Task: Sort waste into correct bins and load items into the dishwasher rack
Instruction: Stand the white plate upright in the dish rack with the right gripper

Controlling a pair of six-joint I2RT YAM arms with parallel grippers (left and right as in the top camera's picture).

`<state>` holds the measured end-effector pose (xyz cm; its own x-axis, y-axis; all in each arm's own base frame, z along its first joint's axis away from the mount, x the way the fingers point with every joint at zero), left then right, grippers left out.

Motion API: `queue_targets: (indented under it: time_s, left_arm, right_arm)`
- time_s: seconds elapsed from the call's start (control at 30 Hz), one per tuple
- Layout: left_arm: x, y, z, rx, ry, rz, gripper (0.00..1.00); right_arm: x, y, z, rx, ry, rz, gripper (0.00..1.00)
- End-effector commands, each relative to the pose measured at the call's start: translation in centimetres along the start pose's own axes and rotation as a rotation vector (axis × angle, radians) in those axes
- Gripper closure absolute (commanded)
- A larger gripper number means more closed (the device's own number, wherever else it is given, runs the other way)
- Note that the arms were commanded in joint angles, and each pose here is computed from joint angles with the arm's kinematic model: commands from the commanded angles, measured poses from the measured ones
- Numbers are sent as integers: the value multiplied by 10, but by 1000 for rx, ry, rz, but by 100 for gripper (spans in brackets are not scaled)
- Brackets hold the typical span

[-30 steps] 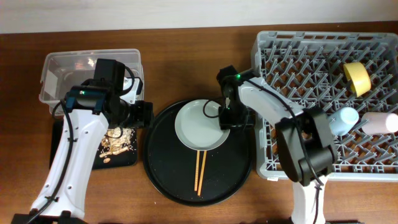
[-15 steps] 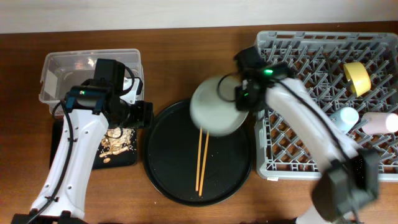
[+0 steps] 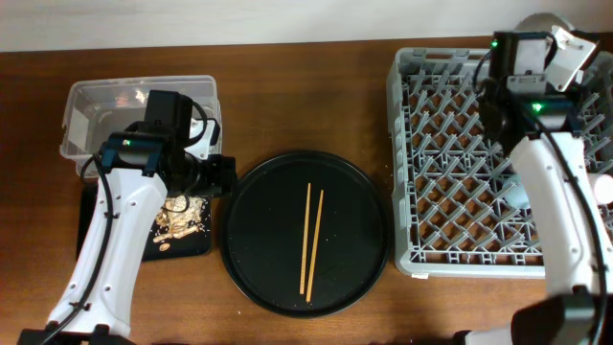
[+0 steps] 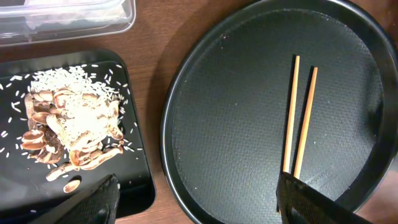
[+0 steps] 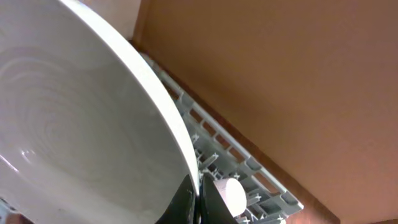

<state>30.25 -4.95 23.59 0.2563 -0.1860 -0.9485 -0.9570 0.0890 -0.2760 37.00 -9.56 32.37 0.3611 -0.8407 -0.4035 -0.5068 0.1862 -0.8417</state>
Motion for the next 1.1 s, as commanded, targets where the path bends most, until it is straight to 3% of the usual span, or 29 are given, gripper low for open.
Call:
queue_targets:
  time_s: [0.0,0.2,0.43,0.57,0.83,0.9,1.07]
  left_arm:
    - [-5,-4,-1,9,10,-29,20]
    - [-5,-4,-1,9,10,-33,19]
    - [-5,-4,-1,9,10,-33,19]
    - [-5,-4,-1,9,10,-33,19]
    - [-5,-4,-1,9,10,-32,19]
    - [-5,-4,-1,9,10,-32,19]
    - [-5,-4,-1,9,10,-34,16]
  right_arm:
    - [22,18,28,-61,-115,94,96]
    - [55,62,63,-215,-56,205,96]
    - [48,41,41,-175,72,111,96]
    - [29,5,15,-39,134,-10,96]
    - [40,10,20,-131,187,-3,96]
    - [51,14,27,-228,183,14,96]
    - [60,29,63,-361,-80,68,96]
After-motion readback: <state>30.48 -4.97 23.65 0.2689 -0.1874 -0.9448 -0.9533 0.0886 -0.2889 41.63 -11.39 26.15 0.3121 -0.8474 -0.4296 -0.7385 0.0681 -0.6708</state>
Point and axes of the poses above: each gripper's point midway between its finger pads, its own x axis out along the fingers, its own z axis along the line the jaws close on, y = z × x, the point moved 7 cm from there along -x, back along the fingers, and after that the axes turned 3 degrees about x, right-handed, at the moved point
